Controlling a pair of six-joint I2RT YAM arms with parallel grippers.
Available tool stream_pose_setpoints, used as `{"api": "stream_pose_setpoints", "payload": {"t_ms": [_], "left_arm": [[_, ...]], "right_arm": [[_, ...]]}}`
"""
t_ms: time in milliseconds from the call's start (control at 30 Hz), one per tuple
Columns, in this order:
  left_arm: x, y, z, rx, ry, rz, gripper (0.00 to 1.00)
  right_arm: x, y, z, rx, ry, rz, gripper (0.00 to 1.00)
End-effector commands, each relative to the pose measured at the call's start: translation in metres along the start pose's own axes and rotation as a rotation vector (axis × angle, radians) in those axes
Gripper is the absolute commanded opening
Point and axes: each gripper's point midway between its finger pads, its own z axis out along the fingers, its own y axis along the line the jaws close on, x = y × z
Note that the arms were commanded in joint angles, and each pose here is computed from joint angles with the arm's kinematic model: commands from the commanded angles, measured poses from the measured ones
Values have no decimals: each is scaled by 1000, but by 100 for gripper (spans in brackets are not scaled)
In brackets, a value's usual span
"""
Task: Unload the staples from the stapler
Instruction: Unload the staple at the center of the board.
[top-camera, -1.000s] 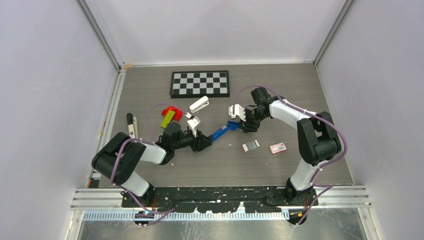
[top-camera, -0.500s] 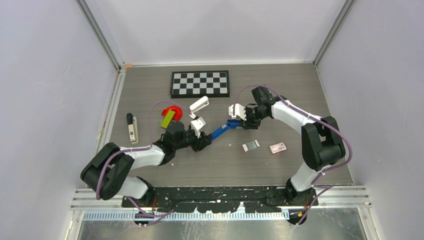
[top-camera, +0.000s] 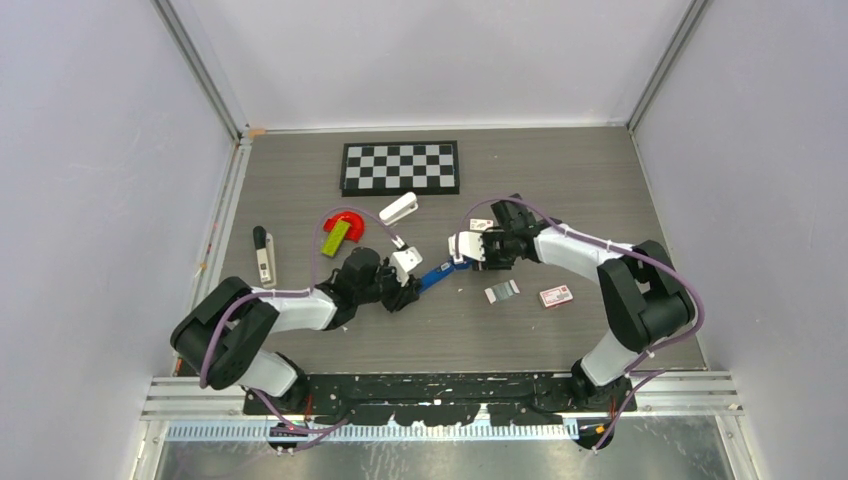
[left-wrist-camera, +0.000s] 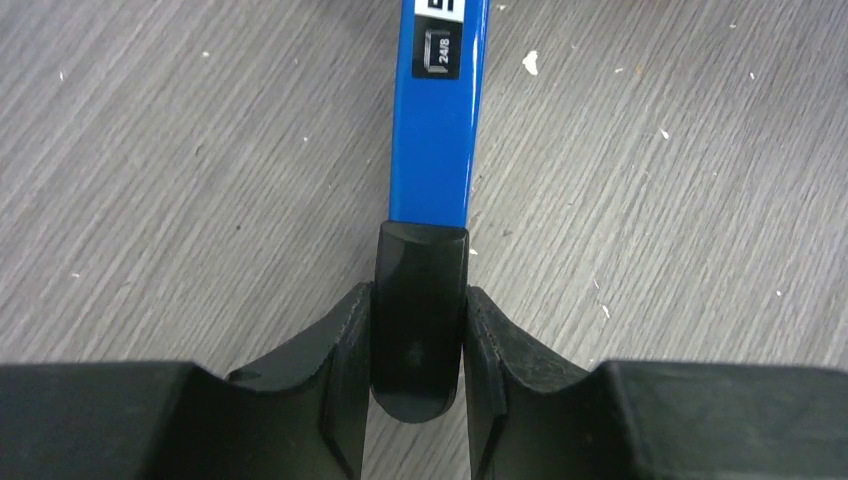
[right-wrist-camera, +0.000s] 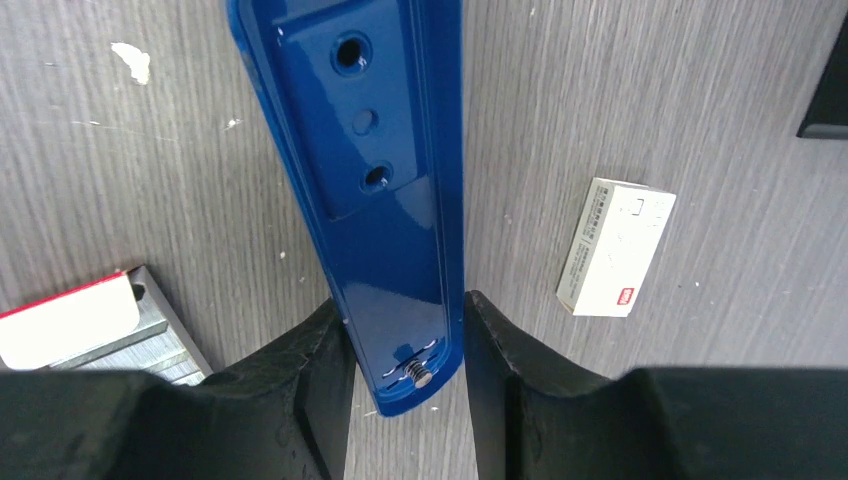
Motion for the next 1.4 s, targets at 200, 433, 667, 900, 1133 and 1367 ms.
{"api": "stream_pose_setpoints", "payload": {"t_ms": [200, 433, 667, 900, 1133, 1367], "left_arm": [[-31, 13, -7, -82, -37, 13, 0], [-69, 5, -24, -66, -178, 0, 0], [-69, 2, -25, -61, -196, -67, 0], [-107, -9, -38, -11, -383, -238, 0], [-153, -23, -45, 126, -572, -550, 0], [-177, -25, -33, 223, -627, -673, 0]], "right_arm": [[-7, -15, -33, 57, -5, 83, 1], [-33, -29, -72, 94, -77, 71, 1], [-27, -32, -68, 91, -70, 134, 2], [-79, -6, -84, -122, -295, 438, 2], [-139, 26, -104, -500, -500, 719, 1], [-160, 31, -109, -669, -588, 828, 9]]}}
